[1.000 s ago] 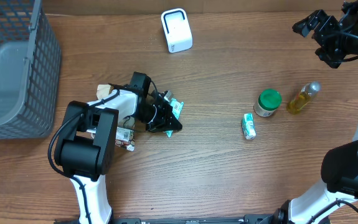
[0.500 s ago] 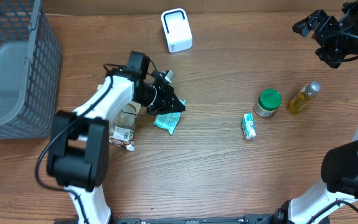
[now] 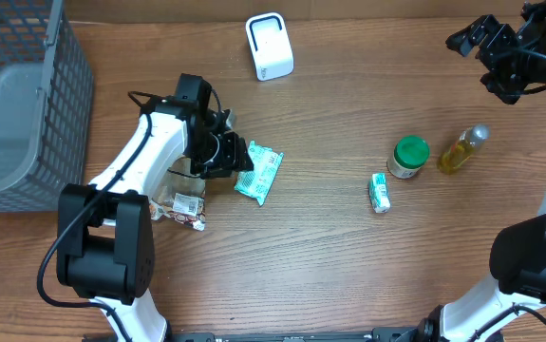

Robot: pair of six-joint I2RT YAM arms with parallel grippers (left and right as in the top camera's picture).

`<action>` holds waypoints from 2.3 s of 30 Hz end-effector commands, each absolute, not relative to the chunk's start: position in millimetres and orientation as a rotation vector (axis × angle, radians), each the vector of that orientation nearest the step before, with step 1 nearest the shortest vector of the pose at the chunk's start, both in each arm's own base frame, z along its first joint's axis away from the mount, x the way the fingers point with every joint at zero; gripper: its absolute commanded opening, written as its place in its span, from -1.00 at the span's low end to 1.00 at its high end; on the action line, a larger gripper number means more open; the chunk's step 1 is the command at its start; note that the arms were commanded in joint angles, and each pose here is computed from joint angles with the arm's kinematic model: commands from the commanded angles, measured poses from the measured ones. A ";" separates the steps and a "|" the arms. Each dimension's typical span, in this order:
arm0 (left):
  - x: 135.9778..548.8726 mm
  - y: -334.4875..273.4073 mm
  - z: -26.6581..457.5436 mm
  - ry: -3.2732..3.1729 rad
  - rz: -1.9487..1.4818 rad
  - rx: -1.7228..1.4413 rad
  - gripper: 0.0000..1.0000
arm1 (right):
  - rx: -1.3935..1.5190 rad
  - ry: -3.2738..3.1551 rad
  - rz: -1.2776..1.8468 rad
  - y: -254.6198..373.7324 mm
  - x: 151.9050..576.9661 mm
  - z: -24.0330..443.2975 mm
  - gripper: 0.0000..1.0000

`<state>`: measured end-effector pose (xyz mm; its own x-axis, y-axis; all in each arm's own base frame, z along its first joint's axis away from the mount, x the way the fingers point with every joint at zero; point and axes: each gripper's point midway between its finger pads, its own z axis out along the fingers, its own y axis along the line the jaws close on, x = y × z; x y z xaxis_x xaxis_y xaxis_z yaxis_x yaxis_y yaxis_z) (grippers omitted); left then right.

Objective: Scan the item barcode

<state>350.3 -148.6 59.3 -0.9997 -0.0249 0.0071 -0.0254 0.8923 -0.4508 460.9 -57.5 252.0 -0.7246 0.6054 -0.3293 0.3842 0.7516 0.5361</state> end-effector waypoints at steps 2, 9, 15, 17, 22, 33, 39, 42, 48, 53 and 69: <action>354.9 -134.6 53.7 -3.122 0.573 -0.004 0.06 | 0.722 2.426 0.587 -58.9 461.3 265.5 1.00; 352.8 -133.0 43.0 -3.132 0.478 -0.031 0.00 | 0.723 2.426 0.586 -59.1 461.3 265.5 1.00; 349.5 -145.2 21.7 -3.096 0.460 -0.076 -0.01 | 0.722 2.426 0.587 -58.9 461.3 265.5 1.00; 345.3 -148.9 12.5 -3.071 0.445 -0.089 -0.01 | 0.723 2.426 0.586 -59.1 461.3 265.5 1.00; 341.6 -154.3 -6.1 -3.038 0.428 -0.105 0.02 | 0.723 2.426 0.586 -59.1 461.3 265.5 1.00; 340.2 -153.9 -15.9 -3.003 0.408 -0.096 -0.92 | 0.723 2.426 0.586 -59.1 461.3 265.5 1.00; 369.4 -156.6 22.8 -3.081 0.449 -0.206 -0.91 | 0.722 2.426 0.587 -58.9 461.3 265.5 1.00; 388.3 -157.0 50.7 -3.160 0.439 -0.259 -0.92 | 0.723 2.426 0.586 -59.1 461.3 265.5 1.00; 402.7 -162.6 99.5 -3.229 0.487 -0.272 -0.92 | 0.722 2.426 0.587 -58.9 461.3 265.5 1.00; 387.3 -179.9 115.9 -3.131 0.668 -0.237 -0.92 | 0.722 2.426 0.587 -58.9 461.3 265.5 1.00; 401.6 -161.1 145.4 -3.229 0.478 -0.086 -0.92 | 0.722 2.426 0.587 -58.9 461.3 265.5 1.00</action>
<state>380.8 -172.6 107.8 -0.9950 0.0976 -0.0226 0.0993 0.9317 -0.3493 460.8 -57.7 252.0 -0.7244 0.6060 -0.3288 0.3850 0.7512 0.5362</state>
